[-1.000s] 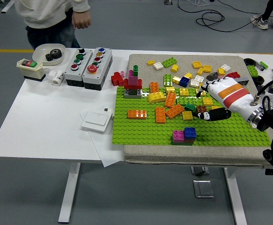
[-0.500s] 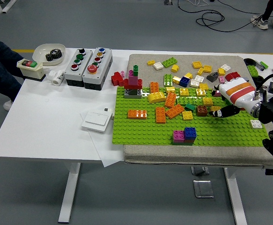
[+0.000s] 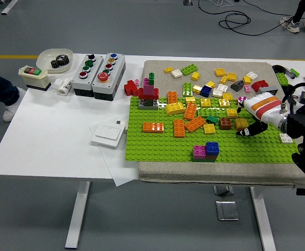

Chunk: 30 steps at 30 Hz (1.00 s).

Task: Pick up the brick,pile it on top of brick,press brick,pick up the brick,pile it on top of brick,press brick

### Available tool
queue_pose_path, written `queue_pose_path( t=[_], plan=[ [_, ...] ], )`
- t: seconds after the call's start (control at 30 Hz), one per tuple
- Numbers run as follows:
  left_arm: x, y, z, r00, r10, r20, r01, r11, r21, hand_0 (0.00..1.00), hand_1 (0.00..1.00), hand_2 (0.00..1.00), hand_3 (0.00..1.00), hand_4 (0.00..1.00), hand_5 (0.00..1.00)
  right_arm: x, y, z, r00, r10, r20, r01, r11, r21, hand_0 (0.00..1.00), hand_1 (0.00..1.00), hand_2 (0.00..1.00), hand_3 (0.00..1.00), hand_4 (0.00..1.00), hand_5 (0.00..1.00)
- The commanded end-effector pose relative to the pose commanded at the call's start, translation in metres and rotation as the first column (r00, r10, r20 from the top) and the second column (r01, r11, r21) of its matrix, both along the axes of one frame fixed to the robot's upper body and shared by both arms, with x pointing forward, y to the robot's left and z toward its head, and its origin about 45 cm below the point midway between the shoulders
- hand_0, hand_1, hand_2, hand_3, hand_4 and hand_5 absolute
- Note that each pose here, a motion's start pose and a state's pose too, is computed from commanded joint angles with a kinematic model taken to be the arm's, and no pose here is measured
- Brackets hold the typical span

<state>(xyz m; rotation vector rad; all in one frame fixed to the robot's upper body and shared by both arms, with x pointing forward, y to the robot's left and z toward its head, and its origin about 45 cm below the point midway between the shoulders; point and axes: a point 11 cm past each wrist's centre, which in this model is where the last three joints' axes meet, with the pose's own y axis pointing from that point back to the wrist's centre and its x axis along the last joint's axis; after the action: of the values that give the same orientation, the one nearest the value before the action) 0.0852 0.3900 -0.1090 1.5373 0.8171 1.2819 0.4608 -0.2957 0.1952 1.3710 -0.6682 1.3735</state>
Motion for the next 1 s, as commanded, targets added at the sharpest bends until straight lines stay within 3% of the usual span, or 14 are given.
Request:
queue_pose_path(
  t=[0.03, 0.23, 1.0],
  plan=[
    [0.0003, 0.000, 0.000, 1.000, 0.001, 0.001, -0.001, 1.000, 0.000, 0.700, 0.729, 0.749, 0.614, 0.721, 0.686, 0.001, -0.001, 0.000, 1.000, -0.003, 0.001, 0.003, 1.000, 0.000, 0.239, 0.133, 0.194, 0.585, 0.927, 0.513],
    [0.0019, 0.000, 0.000, 1.000, 0.001, 0.004, -0.001, 1.000, -0.001, 0.701, 0.730, 0.748, 0.614, 0.721, 0.686, 0.003, -0.002, -0.002, 1.000, -0.011, 0.001, 0.011, 1.000, 0.000, 0.233, 0.132, 0.189, 0.565, 0.908, 0.532],
    [0.0058, -0.001, 0.001, 1.000, -0.001, 0.010, 0.001, 1.000, -0.003, 0.700, 0.726, 0.747, 0.614, 0.721, 0.686, 0.004, -0.011, -0.012, 0.999, -0.038, -0.009, 0.038, 0.999, 0.000, 0.224, 0.130, 0.182, 0.540, 0.845, 0.560]
  ],
)
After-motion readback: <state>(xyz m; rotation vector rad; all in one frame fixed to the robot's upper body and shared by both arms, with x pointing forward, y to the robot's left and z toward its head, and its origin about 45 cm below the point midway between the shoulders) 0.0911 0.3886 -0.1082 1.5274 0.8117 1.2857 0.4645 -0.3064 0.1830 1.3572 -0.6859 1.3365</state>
